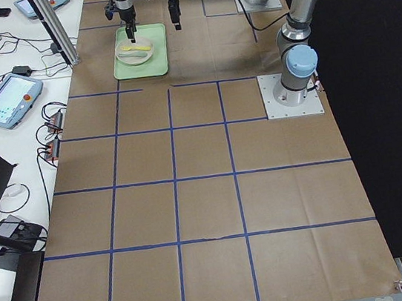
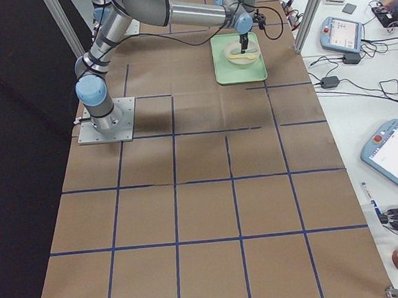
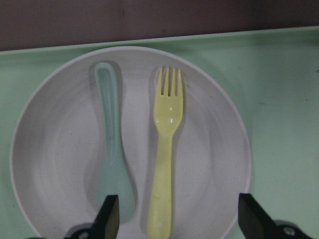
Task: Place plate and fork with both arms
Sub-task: 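Lower the right gripper over the yellow fork on the plate, then close the right gripper on the yellow fork handle and lift it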
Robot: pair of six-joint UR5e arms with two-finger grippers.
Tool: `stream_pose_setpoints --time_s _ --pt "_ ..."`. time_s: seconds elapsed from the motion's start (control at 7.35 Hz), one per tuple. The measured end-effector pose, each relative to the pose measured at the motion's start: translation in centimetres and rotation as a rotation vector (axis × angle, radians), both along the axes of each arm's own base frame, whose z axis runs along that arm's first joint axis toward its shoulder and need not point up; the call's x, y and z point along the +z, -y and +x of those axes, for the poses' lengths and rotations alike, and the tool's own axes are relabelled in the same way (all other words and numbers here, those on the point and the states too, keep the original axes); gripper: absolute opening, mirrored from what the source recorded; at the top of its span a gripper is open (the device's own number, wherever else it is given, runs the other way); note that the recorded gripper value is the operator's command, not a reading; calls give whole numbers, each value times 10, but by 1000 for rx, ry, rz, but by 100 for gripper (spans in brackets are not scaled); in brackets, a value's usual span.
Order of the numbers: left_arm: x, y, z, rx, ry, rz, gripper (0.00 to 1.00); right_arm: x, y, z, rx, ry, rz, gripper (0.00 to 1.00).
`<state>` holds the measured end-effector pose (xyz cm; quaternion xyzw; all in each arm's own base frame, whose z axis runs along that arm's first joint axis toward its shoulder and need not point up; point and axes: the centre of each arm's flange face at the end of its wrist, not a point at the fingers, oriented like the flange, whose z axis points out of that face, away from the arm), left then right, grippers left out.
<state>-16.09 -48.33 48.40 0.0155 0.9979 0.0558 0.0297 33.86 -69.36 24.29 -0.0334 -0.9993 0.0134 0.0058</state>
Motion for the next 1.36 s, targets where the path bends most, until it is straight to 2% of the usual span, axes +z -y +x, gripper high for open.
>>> stream_pose_setpoints --time_s 0.41,0.68,0.95,1.36 --pt "1 2 14 43 -53 8 100 -24 2 2 3 -6 24 59" --pt "0 -12 13 47 -60 9 100 -35 3 4 4 -6 33 53" --pt "-1 -24 17 55 -62 -8 100 -46 5 5 4 -2 34 54" --pt "1 -23 17 56 -63 -30 100 -51 7 5 4 2 36 53"
